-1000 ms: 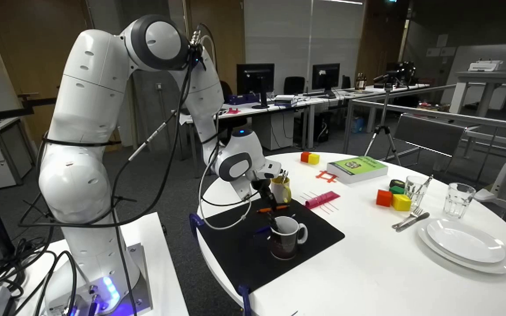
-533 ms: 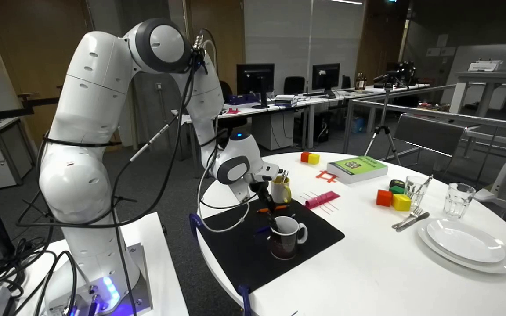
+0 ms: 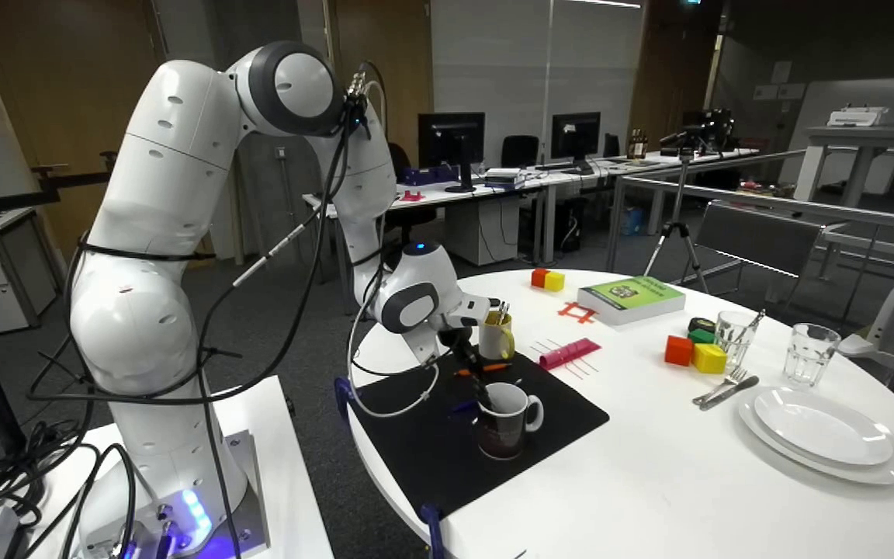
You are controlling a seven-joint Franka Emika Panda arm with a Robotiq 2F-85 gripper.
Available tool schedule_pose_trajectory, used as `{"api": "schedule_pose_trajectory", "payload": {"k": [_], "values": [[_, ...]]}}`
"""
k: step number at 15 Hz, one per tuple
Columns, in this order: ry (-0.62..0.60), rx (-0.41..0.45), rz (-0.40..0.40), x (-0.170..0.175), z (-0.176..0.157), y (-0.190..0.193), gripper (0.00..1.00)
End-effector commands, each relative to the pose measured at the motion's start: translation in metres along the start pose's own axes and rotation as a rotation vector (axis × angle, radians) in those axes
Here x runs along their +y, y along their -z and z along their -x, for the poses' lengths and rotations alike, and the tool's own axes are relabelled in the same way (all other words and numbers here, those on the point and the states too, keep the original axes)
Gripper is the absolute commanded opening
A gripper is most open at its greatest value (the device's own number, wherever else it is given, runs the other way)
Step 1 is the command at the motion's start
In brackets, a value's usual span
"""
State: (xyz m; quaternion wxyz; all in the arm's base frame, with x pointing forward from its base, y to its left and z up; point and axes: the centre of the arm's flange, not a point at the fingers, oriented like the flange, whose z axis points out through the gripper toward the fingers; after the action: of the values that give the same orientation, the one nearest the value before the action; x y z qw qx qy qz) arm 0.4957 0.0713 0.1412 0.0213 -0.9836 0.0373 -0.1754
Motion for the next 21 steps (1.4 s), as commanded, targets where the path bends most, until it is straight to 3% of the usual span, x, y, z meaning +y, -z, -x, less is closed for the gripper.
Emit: {"api": "schedule_pose_trajectory", "payload": {"k": [1, 9, 10, 17, 19, 21], "values": [[0.021, 0.031, 0.009, 0.0011, 0.0012, 0.0006, 0.66], [0.027, 0.043, 0.007, -0.0017, -0.0012, 0.0019, 0.02], [0.027, 0.044, 0.006, -0.0027, -0.0014, 0.002, 0.0], [0.028, 0.047, 0.006, -0.0042, -0.0026, 0.0023, 0.0], [0.027, 0.046, 0.005, -0.0038, -0.0027, 0.0016, 0.28], [0.028, 0.045, 0.005, -0.0028, -0.0027, 0.0015, 0.41]]}}
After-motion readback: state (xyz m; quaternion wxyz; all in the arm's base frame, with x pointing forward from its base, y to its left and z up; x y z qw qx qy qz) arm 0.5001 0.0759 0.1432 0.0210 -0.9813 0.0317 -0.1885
